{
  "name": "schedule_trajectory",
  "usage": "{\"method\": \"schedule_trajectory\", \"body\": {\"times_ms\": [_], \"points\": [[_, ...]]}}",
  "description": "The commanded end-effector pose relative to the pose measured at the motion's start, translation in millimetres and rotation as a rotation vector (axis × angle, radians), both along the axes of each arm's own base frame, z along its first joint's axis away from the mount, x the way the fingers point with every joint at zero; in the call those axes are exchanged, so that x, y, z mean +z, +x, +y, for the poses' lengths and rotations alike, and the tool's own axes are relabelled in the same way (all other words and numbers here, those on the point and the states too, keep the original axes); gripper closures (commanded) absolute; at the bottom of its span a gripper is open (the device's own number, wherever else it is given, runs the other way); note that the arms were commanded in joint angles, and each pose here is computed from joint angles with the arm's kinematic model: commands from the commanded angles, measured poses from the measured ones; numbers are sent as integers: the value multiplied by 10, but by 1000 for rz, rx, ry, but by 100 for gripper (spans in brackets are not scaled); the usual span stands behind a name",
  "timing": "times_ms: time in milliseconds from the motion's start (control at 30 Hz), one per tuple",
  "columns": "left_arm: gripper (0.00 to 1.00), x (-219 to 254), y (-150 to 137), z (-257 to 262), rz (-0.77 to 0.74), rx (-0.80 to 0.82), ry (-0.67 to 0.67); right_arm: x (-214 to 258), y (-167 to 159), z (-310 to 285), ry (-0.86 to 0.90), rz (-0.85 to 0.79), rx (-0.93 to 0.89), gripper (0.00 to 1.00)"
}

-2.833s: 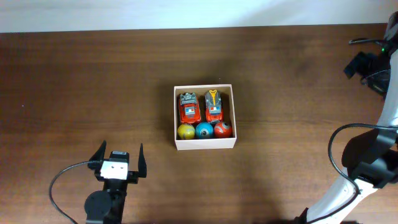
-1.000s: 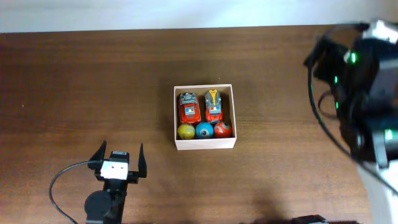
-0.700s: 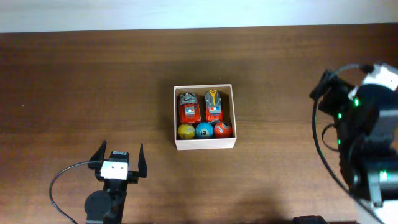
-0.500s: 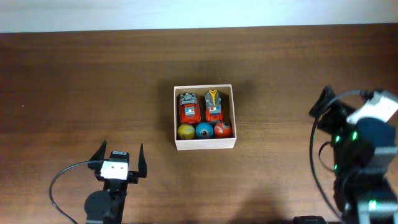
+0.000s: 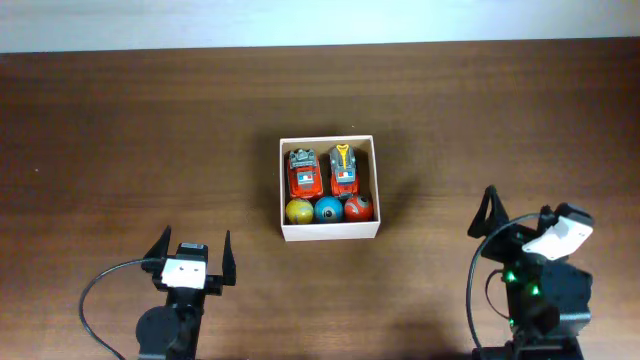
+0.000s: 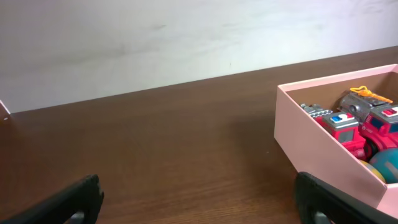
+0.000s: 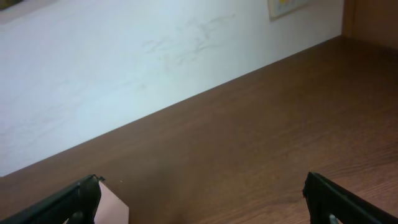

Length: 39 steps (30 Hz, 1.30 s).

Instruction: Pack container

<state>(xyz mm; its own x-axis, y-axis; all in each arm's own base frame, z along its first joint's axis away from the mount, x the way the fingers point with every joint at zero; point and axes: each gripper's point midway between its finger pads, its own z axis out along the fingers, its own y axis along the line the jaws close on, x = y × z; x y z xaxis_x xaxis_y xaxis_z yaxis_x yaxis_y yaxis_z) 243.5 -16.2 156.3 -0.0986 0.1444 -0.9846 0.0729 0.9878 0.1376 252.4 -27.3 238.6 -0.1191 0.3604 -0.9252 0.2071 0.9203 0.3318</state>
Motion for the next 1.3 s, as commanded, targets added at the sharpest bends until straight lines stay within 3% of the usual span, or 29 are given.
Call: {"method": "schedule_trajectory", "body": {"times_ms": [0, 567, 867, 1000, 1267], "points": [[1, -2, -1, -7, -6, -8, 14, 0, -62, 14, 5, -39, 10, 1], [1, -2, -1, -7, -6, -8, 14, -523, -173, 137, 4, -104, 67, 1], [1, -2, -1, -7, -6, -8, 14, -757, -168, 207, -192, -11, 144, 1], [1, -2, -1, -7, -6, -8, 14, -986, -206, 204, -187, 78, 151, 1], [1, -2, -1, -7, -6, -8, 14, -995, -204, 205, -231, 84, 161, 1]]}}
